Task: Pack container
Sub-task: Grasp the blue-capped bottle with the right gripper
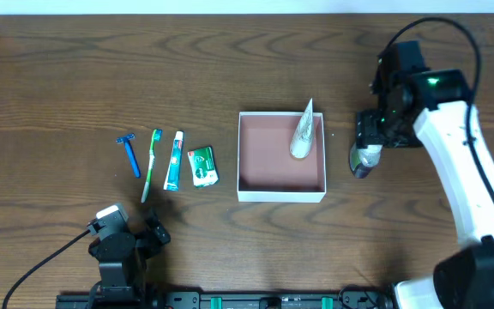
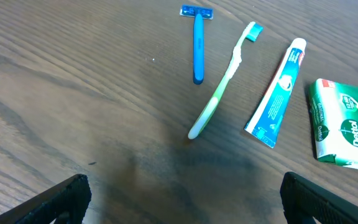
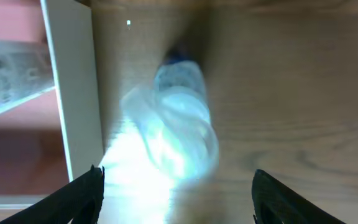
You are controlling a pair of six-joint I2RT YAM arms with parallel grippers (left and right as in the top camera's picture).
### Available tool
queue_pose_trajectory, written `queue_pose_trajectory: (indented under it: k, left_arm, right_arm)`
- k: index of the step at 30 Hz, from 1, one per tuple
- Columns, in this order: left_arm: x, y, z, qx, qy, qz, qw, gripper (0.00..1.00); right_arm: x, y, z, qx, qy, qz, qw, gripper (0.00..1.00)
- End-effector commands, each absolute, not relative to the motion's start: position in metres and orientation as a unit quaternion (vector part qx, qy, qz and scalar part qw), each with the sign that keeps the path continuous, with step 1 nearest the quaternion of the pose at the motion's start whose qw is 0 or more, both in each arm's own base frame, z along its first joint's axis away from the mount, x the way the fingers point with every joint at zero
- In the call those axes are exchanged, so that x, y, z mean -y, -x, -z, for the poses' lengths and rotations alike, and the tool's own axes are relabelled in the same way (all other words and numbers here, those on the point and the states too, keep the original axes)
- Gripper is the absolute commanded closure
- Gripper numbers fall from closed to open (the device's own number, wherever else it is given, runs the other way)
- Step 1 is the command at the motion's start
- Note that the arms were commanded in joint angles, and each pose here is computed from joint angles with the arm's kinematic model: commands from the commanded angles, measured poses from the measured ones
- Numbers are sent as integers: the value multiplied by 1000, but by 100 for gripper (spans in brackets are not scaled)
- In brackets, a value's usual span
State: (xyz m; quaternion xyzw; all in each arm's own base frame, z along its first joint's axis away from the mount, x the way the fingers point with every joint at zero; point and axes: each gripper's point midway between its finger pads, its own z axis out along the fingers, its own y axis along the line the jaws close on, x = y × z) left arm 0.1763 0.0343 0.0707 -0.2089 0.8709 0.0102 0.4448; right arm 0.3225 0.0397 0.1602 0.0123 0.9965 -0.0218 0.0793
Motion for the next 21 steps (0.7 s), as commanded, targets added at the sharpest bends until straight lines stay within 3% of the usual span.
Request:
queue_pose_trajectory:
  k: [1, 14, 21]
  left_arm:
    - [-34, -174, -62, -876, 209, -11, 435, 2]
    - [-34, -174, -62, -876, 209, -11, 435, 2]
    - [-34, -174, -62, -876, 209, -11, 435, 2]
  right_arm:
    - [-40, -328, -151, -996, 2, 17, 82, 25]
    - [-25, -335, -109, -997, -25, 29, 74, 30]
    - [-27, -338, -104, -996, -29, 15, 82, 44]
